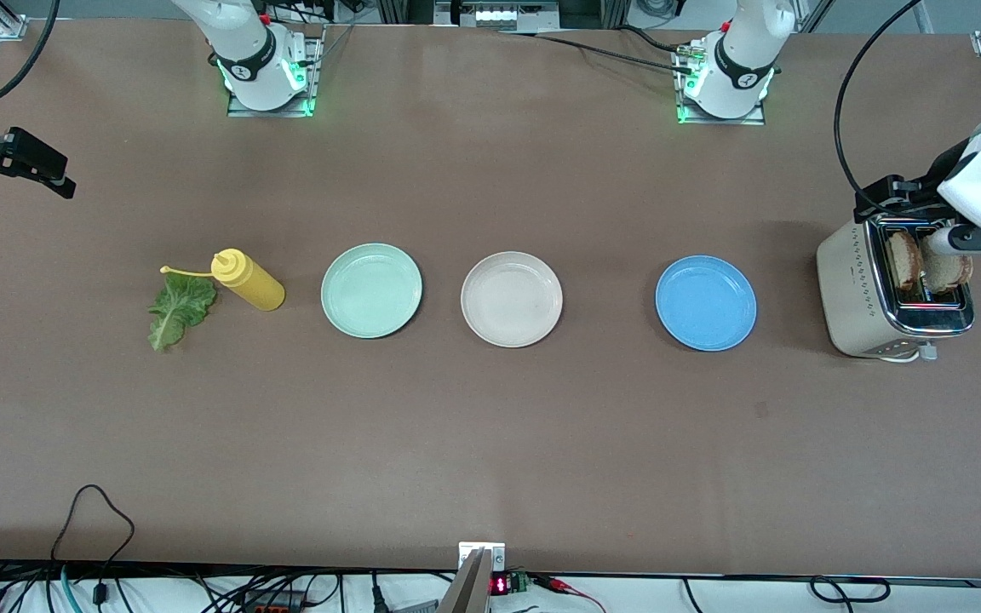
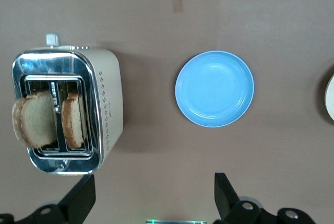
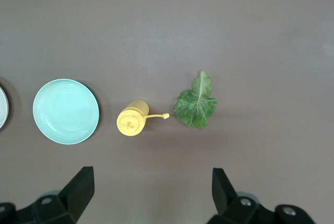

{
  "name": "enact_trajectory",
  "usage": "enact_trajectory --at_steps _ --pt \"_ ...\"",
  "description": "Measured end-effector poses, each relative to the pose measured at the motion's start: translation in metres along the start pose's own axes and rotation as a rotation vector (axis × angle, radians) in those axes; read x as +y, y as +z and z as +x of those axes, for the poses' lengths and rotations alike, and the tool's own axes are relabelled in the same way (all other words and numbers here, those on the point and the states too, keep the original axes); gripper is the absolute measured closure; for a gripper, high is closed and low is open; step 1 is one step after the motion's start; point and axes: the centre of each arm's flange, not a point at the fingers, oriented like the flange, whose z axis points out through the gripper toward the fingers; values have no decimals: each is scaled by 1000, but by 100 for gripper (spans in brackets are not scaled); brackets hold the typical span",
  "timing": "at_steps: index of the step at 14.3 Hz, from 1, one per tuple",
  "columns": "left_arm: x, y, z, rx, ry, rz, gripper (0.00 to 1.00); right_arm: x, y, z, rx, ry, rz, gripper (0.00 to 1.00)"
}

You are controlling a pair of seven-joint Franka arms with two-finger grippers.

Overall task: Make sandwich in beige plate with both arms
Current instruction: 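Move the left gripper toward the bread slices in the toaster, then grasp a bread slice with the left gripper and lift it out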

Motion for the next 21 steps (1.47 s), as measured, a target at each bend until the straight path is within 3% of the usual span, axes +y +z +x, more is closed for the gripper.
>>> enact_trajectory --at_steps 6,11,17,21 --pt "-17 5 21 -49 -35 2 0 0 0 0 0 0 0 0" --pt "-96 32 30 -92 -34 4 0 0 0 0 0 0 0 0" --pt "-195 91 35 -14 22 15 0 0 0 0 0 0 0 0" --pt "-184 120 39 20 51 23 0 0 0 0 0 0 0 0"
